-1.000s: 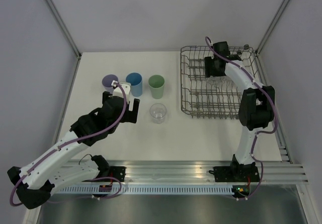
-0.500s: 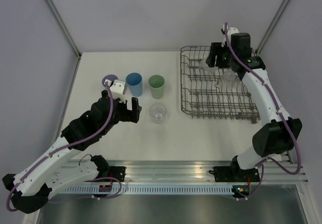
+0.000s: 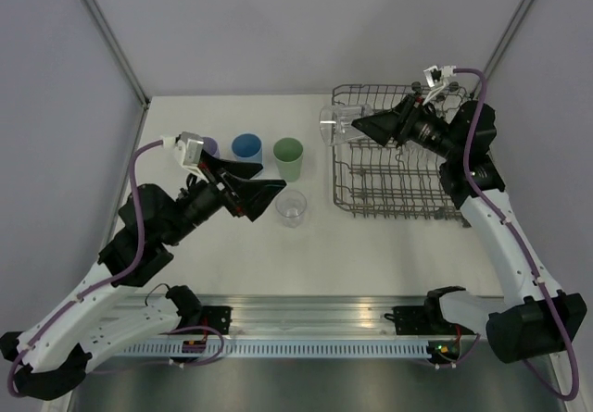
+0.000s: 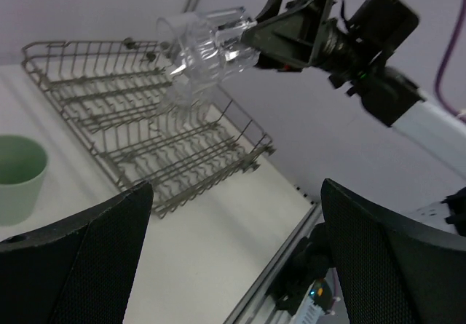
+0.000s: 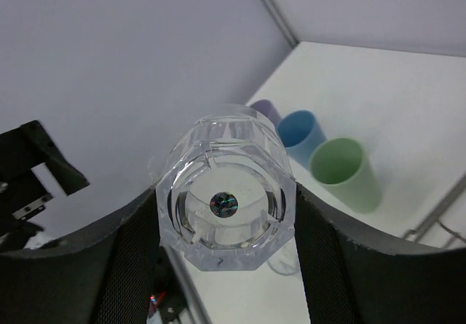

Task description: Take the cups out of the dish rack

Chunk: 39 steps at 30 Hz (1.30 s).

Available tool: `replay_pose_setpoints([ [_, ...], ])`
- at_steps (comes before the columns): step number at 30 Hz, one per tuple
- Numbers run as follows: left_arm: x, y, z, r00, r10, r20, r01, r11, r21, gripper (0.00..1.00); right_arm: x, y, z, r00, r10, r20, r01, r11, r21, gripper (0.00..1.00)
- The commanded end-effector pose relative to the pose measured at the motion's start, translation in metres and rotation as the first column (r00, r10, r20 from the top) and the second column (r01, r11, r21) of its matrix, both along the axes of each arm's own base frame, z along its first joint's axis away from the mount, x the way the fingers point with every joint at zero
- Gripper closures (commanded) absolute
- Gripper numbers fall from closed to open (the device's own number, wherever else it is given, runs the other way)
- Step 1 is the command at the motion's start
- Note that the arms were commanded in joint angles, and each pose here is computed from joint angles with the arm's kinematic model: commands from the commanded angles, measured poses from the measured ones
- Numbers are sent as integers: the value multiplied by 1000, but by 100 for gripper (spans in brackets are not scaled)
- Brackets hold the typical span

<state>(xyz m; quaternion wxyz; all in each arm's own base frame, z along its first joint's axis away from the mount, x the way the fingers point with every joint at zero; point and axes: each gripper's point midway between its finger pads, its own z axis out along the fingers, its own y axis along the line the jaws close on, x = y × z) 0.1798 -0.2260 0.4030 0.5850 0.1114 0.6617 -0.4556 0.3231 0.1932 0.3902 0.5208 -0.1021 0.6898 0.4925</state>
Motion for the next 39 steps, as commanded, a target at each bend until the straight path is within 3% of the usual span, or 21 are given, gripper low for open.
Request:
replay_pose_setpoints([
  [1, -26, -13, 59, 981, -148, 123, 172, 960, -220, 0, -55, 23, 64, 962, 190, 194, -221, 964, 150, 54],
  [14, -44, -44, 75, 926, -340, 161, 372, 895, -248, 1, -128, 67, 80, 867, 404, 292, -474, 848, 237, 55],
  [19, -58, -48, 84, 886, -410, 215, 457, 852, -256, 10, -133, 74, 76, 857, 428, 286, -496, 835, 237, 55],
  [28, -55, -56, 77, 882, -431, 188, 467, 851, -239, 59, -144, 80, 75, 830, 461, 313, -535, 816, 218, 55],
  [30, -50, -57, 77, 892, -416, 179, 449, 864, -228, 78, -146, 81, 72, 825, 472, 311, -544, 812, 211, 55],
  [31, -47, -56, 75, 901, -400, 171, 430, 876, -220, 93, -144, 82, 69, 828, 470, 306, -540, 815, 211, 55],
  [34, -44, -55, 73, 909, -381, 170, 410, 888, -207, 98, -142, 82, 65, 833, 463, 303, -531, 823, 204, 54],
  [36, -39, -54, 68, 922, -356, 151, 381, 905, -192, 98, -141, 82, 64, 835, 456, 307, -524, 830, 191, 43],
  [37, -35, -49, 71, 934, -320, 156, 346, 920, -185, 98, -135, 83, 59, 857, 442, 266, -496, 848, 188, 33],
  [38, -31, -49, 60, 944, -309, 119, 325, 933, -155, 98, -129, 82, 56, 867, 411, 282, -462, 874, 150, 3],
  [39, -29, -47, 57, 949, -294, 113, 308, 941, -139, 98, -122, 81, 53, 882, 378, 282, -423, 898, 120, 2],
])
